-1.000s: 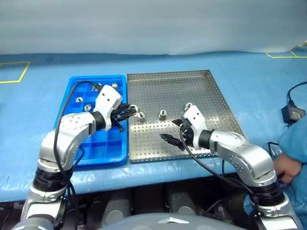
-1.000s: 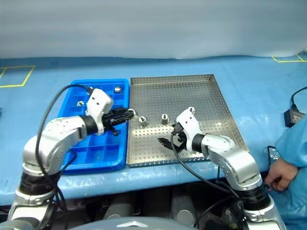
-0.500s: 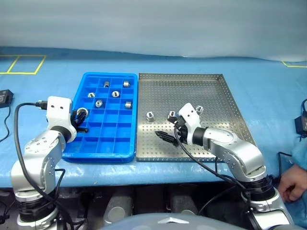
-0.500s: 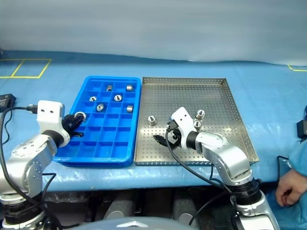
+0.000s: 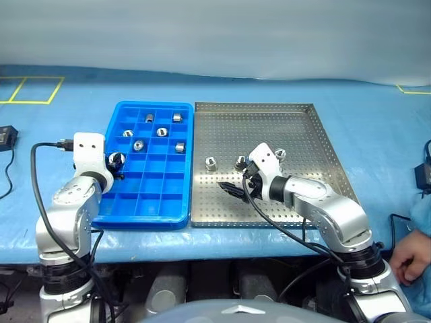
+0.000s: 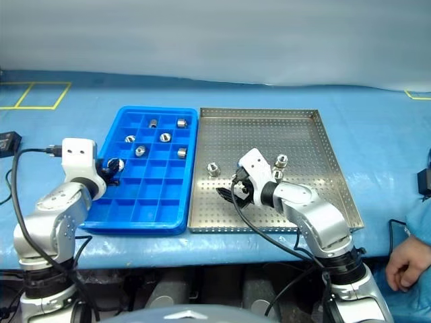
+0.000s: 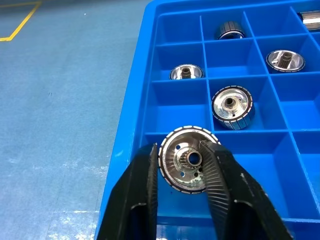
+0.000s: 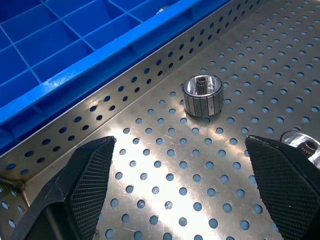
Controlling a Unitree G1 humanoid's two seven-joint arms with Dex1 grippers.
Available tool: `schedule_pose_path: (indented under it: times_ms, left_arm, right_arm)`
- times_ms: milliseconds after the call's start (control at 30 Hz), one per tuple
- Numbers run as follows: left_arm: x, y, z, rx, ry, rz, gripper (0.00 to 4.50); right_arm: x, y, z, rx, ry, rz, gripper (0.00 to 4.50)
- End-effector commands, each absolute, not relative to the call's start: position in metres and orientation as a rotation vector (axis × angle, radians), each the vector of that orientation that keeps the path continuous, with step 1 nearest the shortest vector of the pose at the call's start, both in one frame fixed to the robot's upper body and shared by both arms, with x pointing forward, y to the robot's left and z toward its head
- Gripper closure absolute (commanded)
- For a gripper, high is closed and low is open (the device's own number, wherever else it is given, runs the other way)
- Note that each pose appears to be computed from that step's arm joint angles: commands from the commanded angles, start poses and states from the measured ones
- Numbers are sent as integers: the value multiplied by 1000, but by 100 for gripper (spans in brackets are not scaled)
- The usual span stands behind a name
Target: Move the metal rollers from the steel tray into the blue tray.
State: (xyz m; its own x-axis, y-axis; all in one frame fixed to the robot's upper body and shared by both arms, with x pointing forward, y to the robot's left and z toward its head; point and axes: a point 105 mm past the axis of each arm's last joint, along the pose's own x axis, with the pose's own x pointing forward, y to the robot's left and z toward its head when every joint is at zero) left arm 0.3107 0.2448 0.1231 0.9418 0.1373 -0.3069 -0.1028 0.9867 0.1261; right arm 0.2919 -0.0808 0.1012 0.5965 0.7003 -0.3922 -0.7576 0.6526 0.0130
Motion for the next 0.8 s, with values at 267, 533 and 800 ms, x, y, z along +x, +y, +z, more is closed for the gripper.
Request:
schedule_pose_path:
  times_ms: [267,533,800]
  left_arm:
    - [317,135,177,45,48,-452,206]
    - [334,89,141,319,262,-763,206]
    - [362,78,124,323,342,-829,188]
  right_arm:
    - [289,-82,114,-220,327,833,9]
    - [284,-90,121,-247,285,765,9]
    - [276,-95,113,-219,298,702,9]
